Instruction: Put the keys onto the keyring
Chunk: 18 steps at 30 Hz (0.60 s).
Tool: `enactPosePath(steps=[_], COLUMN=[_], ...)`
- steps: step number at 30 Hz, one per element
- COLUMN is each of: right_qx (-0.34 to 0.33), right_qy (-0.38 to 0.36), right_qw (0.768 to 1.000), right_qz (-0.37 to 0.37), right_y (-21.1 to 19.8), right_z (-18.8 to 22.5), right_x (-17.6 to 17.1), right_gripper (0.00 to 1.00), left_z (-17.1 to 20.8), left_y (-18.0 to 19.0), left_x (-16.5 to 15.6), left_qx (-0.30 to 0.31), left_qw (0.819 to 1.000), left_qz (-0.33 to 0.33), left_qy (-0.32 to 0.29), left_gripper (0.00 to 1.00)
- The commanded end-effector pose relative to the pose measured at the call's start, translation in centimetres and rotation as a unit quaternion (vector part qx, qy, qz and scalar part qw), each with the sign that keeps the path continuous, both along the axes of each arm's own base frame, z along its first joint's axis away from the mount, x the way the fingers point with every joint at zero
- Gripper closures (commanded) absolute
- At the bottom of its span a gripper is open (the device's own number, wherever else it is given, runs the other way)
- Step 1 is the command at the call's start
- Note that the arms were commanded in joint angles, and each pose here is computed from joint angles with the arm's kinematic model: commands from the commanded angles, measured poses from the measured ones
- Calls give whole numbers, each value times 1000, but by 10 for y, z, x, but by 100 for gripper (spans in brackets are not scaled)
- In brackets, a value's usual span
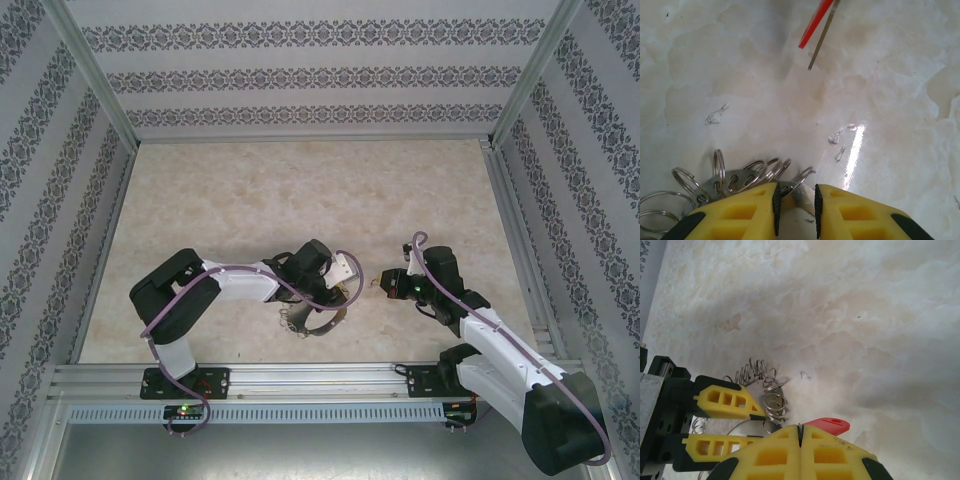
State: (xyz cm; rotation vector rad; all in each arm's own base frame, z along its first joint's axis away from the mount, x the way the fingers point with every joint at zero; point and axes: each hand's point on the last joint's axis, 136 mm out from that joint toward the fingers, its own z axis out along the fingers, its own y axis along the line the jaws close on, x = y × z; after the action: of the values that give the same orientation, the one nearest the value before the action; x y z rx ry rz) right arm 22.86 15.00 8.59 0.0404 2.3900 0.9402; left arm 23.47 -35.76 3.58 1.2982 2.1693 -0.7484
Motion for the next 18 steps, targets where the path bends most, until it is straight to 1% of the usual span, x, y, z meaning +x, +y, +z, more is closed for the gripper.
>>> enactPosePath(steps=[1,5,9,12,13,15,18], right_qx=[2,0,-2,-2,-1,2,7], right_qy=[0,1,1,0,0,1,7], right_qw=[1000,1000,1000,1000,1000,1000,1000], right_qz=[11,12,12,13,15,21,28], right_y=[1,1,0,1,1,3,5], right_z=[-1,-1,-1,-1,-1,0,-2], right_x=[-3,-3,-4,-4,-4,-5,-8], right_gripper=[100,100,100,100,100,100,100], left_z=[3,6,12,13,13,17,26], left_y=[-11,-16,-19,-18,-17,-16,-11], left_x=[-7,-11,-28,-39,-38,-32,-13], left_qx=[-10,-21,-43,-43,-41,-52,-70], left_qw=[1000,999,996,992,993,994,996], left_qz=[-22,-34,-58,-67,-62,-43,1], left_qy=[8,19,60,93,96,82,56], left_gripper=[73,73,74,74,75,75,73])
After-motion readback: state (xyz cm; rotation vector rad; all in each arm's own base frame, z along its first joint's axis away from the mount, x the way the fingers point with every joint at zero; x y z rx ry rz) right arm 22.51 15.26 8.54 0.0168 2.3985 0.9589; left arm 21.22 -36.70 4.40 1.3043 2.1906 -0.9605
